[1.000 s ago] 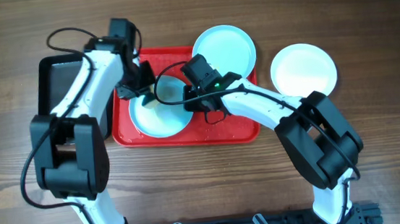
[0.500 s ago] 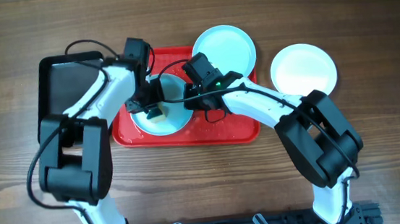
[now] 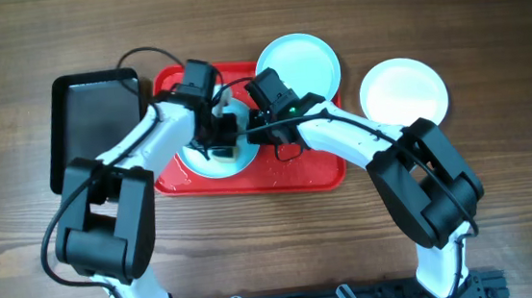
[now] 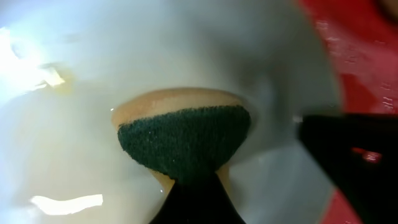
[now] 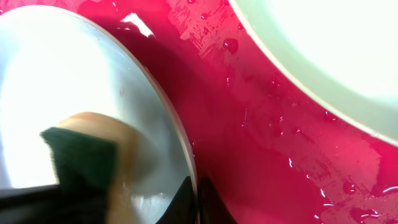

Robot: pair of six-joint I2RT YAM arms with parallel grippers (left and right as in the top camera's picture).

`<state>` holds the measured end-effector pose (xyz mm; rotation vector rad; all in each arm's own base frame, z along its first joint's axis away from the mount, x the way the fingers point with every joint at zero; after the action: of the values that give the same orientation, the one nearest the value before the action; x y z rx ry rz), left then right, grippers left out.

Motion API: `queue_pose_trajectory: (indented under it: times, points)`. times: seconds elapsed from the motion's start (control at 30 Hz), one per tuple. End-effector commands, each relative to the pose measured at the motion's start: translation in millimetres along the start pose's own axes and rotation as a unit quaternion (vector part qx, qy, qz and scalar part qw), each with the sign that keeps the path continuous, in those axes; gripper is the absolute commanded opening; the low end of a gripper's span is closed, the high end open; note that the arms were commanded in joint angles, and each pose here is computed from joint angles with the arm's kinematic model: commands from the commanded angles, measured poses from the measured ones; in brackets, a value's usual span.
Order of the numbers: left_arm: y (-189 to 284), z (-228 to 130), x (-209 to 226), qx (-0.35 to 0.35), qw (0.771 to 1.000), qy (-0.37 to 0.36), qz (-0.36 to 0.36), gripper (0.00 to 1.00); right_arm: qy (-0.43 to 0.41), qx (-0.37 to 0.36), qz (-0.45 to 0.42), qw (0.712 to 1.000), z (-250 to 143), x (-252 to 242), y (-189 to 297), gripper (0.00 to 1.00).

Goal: Clean dirty plates on tray and stack at the side
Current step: 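Scrub the second plate with the left-gripper sponge while right gripper holds rim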

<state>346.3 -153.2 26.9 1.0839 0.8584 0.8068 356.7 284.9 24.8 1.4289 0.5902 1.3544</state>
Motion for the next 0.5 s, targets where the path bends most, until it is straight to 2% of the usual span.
queue_pose_trajectory:
  times: [0.0,0.1,0.23,0.47]
  points:
    - [-32,-16,-18,0.026,0.999,-0.005,-0.042,0.04,0.008,0.003,0.014,1.0,0,9,-1,0.04]
    - [-32,-4,8,-0.003,0.998,0.054,0.024,0.04,0.012,0.003,0.013,1.0,0,9,-1,0.04]
    - [-24,3,51,-0.036,0.98,0.151,0.125,0.04,0.017,0.007,0.014,1.0,-2,9,-1,0.04]
    - [-15,-20,86,-0.024,0.935,0.307,0.178,0.04,0.017,0.006,0.014,1.0,-1,9,-1,0.04]
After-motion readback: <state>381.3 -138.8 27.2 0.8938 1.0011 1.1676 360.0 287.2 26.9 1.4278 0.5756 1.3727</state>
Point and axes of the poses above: each gripper's point midway between its finger pads, its own y axis back along the fingers, its own x axis along the line the jaws close on, z = x × y, the point moved 2 cm from there along y, back along the fingers, and after that the axes turned 15 degrees about -y, right-handed, at the moved point
